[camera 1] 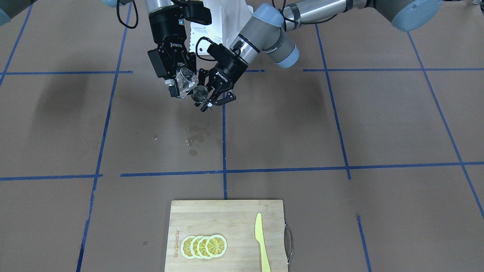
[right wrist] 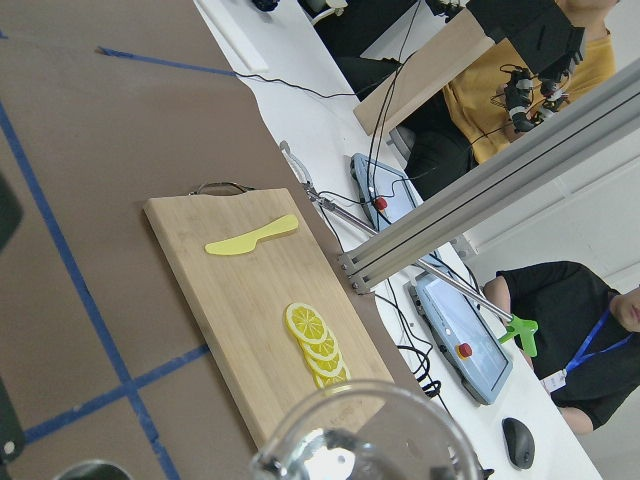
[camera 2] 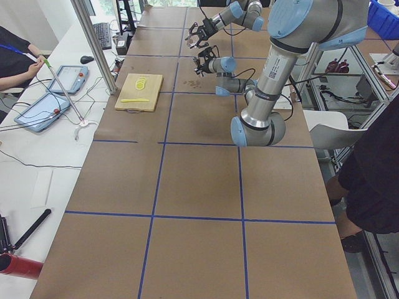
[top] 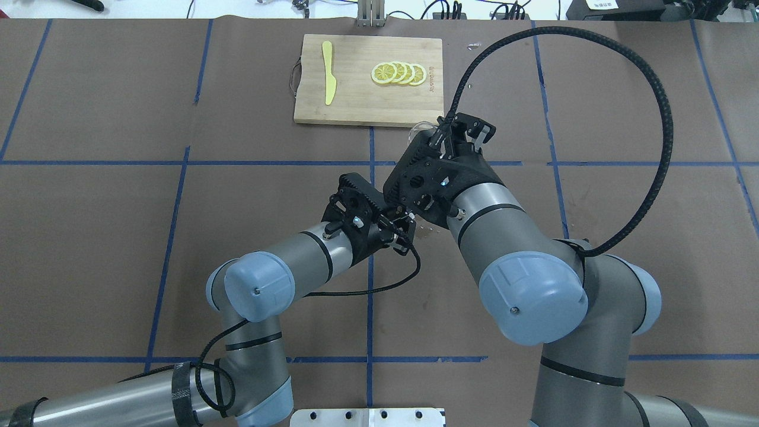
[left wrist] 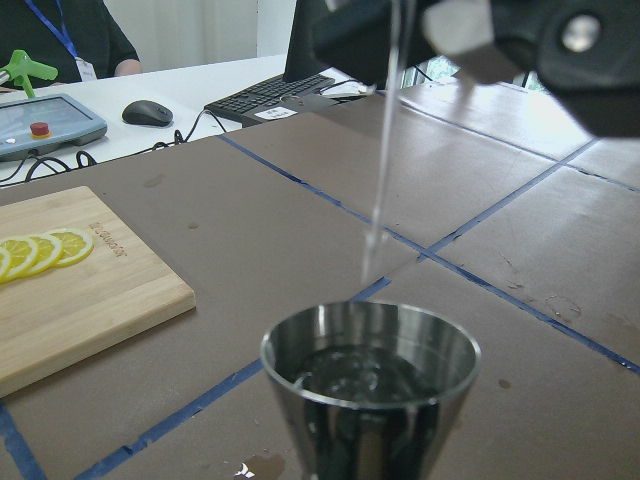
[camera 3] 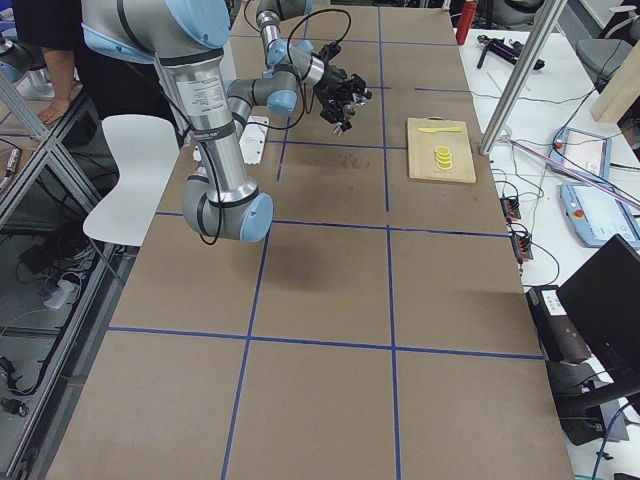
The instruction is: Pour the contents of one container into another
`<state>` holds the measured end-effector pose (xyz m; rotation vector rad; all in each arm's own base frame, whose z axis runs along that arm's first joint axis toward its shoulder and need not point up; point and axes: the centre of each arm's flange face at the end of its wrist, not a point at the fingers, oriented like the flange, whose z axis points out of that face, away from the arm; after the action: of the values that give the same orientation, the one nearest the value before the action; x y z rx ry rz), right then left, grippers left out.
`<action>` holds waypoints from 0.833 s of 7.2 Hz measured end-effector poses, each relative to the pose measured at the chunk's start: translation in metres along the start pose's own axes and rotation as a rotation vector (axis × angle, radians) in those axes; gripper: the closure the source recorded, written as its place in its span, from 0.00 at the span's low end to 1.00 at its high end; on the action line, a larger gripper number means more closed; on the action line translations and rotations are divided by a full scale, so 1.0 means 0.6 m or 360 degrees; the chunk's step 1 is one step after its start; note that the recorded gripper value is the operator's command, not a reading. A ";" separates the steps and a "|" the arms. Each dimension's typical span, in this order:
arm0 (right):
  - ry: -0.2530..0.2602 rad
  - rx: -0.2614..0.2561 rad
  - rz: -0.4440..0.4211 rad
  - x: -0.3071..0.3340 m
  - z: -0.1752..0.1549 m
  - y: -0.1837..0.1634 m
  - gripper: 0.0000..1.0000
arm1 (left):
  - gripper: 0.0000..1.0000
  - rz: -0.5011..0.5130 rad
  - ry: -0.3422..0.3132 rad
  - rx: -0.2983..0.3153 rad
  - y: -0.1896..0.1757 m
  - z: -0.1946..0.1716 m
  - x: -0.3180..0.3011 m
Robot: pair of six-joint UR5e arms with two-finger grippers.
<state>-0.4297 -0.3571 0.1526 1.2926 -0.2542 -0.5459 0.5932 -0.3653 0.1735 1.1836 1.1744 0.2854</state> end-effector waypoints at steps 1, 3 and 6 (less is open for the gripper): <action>0.0002 0.0002 0.0089 0.003 0.000 0.000 1.00 | 1.00 -0.0002 0.0006 0.0009 -0.003 -0.001 -0.003; 0.0006 0.0010 0.0346 0.013 -0.004 0.000 1.00 | 1.00 -0.0020 0.0028 0.0066 -0.011 -0.009 -0.013; 0.0014 0.0004 0.0747 0.055 -0.018 0.027 1.00 | 1.00 -0.0104 0.0003 0.0123 -0.024 -0.018 -0.049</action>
<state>-0.3930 -0.3625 0.1613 1.1858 -0.5335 -0.1395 0.5667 -0.3861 0.1791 1.2096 1.2323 0.1935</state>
